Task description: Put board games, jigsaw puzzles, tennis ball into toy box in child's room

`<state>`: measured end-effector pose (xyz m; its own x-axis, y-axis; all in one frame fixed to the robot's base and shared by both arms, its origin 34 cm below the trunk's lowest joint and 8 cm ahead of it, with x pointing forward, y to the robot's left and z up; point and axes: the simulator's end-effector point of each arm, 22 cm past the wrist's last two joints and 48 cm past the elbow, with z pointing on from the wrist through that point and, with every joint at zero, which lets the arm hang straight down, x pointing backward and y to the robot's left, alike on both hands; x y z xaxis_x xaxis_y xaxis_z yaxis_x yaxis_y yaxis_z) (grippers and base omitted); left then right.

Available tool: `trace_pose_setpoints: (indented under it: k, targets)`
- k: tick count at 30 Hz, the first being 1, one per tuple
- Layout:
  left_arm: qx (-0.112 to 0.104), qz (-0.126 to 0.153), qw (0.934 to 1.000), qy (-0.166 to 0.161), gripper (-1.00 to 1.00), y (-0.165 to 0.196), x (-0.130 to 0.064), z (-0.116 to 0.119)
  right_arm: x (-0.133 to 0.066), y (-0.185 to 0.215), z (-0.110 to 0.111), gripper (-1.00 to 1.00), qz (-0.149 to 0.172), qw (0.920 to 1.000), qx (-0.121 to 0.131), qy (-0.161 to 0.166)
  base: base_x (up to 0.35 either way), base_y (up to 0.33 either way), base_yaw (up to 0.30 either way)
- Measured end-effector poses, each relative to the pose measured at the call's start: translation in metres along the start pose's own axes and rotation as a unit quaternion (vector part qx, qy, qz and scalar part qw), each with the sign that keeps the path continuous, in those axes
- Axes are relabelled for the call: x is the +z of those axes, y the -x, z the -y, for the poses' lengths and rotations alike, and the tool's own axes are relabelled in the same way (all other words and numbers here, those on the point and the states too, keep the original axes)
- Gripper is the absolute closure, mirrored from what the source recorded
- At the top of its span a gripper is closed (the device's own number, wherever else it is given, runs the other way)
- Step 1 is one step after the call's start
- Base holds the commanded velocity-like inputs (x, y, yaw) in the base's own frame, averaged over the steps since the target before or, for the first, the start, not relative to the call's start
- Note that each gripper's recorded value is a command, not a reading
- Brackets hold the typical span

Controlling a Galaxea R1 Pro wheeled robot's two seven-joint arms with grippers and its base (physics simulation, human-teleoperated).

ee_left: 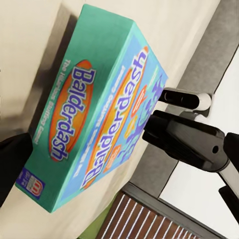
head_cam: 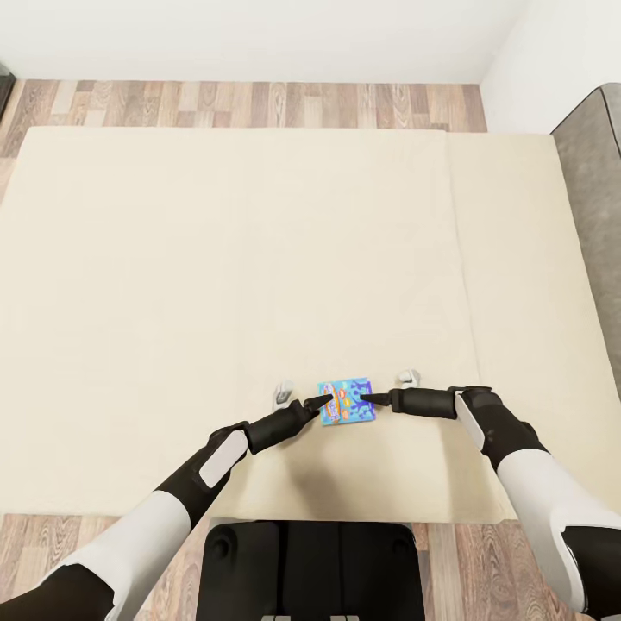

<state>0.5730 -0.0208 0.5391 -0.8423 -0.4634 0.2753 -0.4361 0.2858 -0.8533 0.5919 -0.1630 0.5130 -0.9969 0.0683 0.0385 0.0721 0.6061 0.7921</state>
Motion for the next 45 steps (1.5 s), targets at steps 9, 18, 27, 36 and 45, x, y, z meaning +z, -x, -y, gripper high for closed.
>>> trace_pose_setpoints:
  k: [9, 18, 27, 36, 45]
  targets:
    - [0.0, 0.0, 1.0, 0.0, -1.0, 0.0, 0.0001, -0.0005, -0.0002, -0.0006, 0.0003, -1.0, -0.002, 1.0, -0.002, -0.001, 0.0, 0.0, 0.0]
    - [0.0, 0.0, 1.0, 0.0, -1.0, -0.0001, 0.0003, -0.0005, -0.0004, -0.0012, 0.0007, -1.0, -0.004, 1.0, -0.004, -0.001, 0.0, 0.0, 0.0]
    - [0.0, -0.001, 1.0, 0.001, -1.0, -0.0001, 0.0006, -0.0012, -0.0011, -0.0033, 0.0019, -1.0, -0.013, 0.9999, -0.011, -0.004, 0.0, 0.0, 0.0]
    - [-0.002, 0.0, 1.0, 0.0, -1.0, 0.0001, 0.0007, -0.0011, -0.0015, -0.0043, 0.0026, -1.0, -0.016, 0.9998, -0.014, -0.005, 0.0, 0.0, 0.0]
    - [0.004, 0.007, 0.9999, 0.008, -1.0, 0.0022, 0.0, -0.0048, -0.0002, -0.006, 0.001, -1.0, -0.016, 0.9998, -0.012, -0.003, 0.0, 0.0, 0.0]
